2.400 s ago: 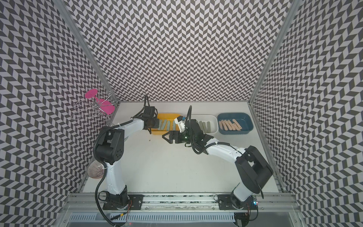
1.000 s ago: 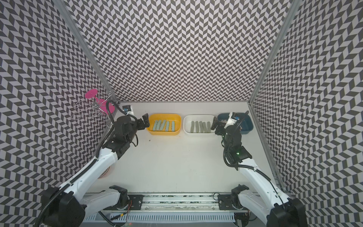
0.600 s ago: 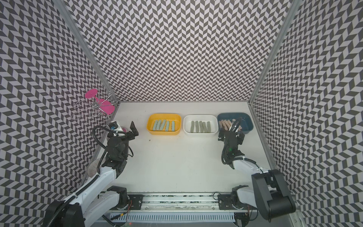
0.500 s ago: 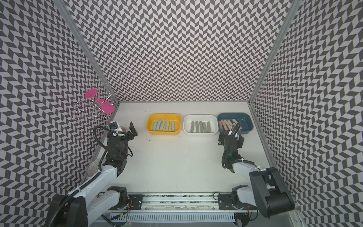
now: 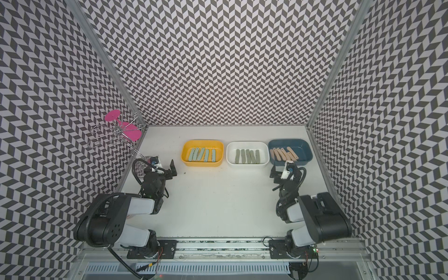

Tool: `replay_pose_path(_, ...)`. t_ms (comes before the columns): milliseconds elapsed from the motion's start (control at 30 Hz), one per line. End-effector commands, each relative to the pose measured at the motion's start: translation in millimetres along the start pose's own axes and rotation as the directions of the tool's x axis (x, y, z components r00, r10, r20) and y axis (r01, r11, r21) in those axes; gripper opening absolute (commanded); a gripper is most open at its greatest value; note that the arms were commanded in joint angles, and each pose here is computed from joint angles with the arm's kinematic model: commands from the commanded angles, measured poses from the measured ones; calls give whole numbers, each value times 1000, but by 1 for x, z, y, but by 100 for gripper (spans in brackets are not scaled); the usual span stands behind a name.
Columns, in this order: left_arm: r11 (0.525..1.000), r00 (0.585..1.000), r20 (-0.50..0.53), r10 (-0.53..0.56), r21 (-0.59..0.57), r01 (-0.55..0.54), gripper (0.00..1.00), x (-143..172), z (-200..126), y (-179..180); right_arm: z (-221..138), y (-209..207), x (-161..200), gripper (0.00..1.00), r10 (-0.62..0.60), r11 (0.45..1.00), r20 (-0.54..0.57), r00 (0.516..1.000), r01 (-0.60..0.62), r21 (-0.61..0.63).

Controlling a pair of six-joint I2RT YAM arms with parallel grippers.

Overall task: Place the fruit knives into the storage box by color
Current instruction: Reset both arms

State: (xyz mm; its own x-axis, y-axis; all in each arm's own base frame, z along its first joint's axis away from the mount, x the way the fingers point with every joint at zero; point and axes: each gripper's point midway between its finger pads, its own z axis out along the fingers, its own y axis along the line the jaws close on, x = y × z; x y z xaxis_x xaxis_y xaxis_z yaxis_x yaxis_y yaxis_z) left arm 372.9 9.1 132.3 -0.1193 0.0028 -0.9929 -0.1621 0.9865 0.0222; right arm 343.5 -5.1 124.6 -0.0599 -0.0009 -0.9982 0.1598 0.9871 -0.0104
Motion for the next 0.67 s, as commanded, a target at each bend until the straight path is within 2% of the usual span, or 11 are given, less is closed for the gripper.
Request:
replay_pose_path(0, 1000, 994, 113, -1, 18, -1, 100, -17, -2, -1, 17, 7, -33, 100, 30, 999, 81, 996, -27, -42)
replay_pose_path(33, 1000, 994, 105, -3, 22, 1, 100, -16, 0, -1, 36, 7, -27, 100, 36, 998, 5, 999, -36, -45)
replay_pose_path(67, 999, 997, 75, -8, 33, 5, 100, -13, 5, -1, 44, 4, -28, 100, 57, 997, 9, 998, -57, -50)
replay_pose_path(133, 996, 998, 50, -24, 82, 20, 100, -10, 11, -2, 34, 2, -38, 100, 69, 996, 94, 993, -64, -56)
replay_pose_path(267, 996, 998, 52, -25, 87, 20, 100, -11, 11, -2, 39, 5, -30, 100, 50, 997, 20, 999, -49, -56)
replay_pose_path(467, 996, 998, 57, -23, 86, 18, 100, -12, 11, -2, 33, 3, -38, 100, 65, 996, 89, 994, -60, -59)
replay_pose_path(567, 996, 998, 55, -23, 87, 18, 100, -11, 11, -2, 39, 4, -31, 100, 64, 997, 47, 997, -61, -52)
replay_pose_path(633, 996, 998, 60, -25, 87, 19, 100, -12, 10, -2, 36, 4, -34, 100, 65, 997, 63, 996, -61, -56)
